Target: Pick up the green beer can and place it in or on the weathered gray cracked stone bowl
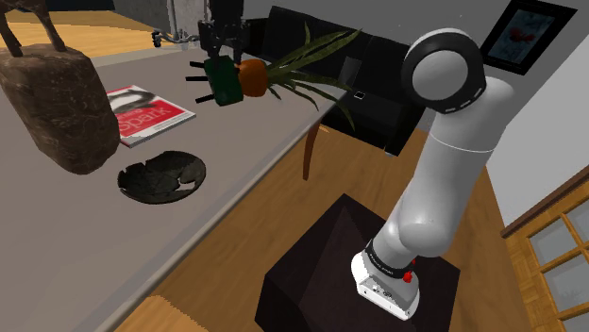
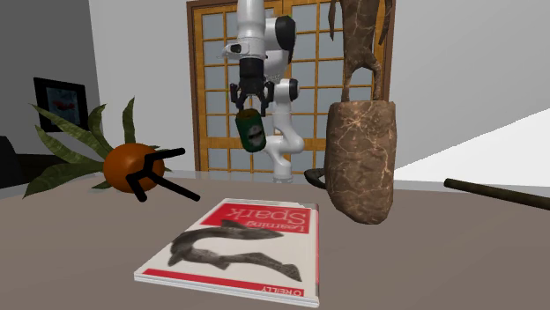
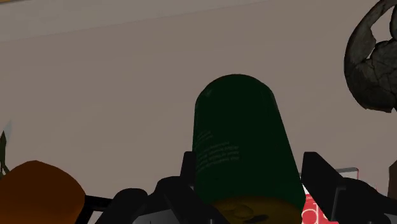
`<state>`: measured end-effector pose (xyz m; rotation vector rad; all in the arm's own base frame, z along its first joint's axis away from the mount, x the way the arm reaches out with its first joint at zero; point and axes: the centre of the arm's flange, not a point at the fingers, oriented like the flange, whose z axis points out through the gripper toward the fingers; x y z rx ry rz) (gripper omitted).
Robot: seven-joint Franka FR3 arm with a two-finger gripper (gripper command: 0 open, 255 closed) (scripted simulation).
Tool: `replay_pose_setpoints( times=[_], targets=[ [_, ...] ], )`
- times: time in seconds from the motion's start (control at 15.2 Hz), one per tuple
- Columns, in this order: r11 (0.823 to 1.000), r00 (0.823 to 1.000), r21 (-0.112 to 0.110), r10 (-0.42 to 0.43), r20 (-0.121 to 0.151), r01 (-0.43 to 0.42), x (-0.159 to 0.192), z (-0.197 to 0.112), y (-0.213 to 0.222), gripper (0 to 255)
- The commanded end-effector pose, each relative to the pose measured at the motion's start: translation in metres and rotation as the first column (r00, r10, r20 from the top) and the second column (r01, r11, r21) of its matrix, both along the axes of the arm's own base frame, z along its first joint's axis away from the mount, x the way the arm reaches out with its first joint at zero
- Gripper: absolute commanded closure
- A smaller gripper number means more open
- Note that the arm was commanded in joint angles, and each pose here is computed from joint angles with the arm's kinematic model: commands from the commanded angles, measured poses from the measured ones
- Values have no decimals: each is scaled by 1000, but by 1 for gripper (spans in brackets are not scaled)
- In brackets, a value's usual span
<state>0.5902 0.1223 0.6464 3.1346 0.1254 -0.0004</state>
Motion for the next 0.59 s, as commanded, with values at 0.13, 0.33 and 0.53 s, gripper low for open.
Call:
replay_pose_setpoints(
  times=[0.13,0.33,0.53],
  targets=[
    [1000,1000,0,-2,1,2,-19,8,44,255],
    [1000,1000,0,-2,1,2,-35,13,80,255],
    [1000,1000,0,-2,1,2,-51,18,116,255]
  ],
)
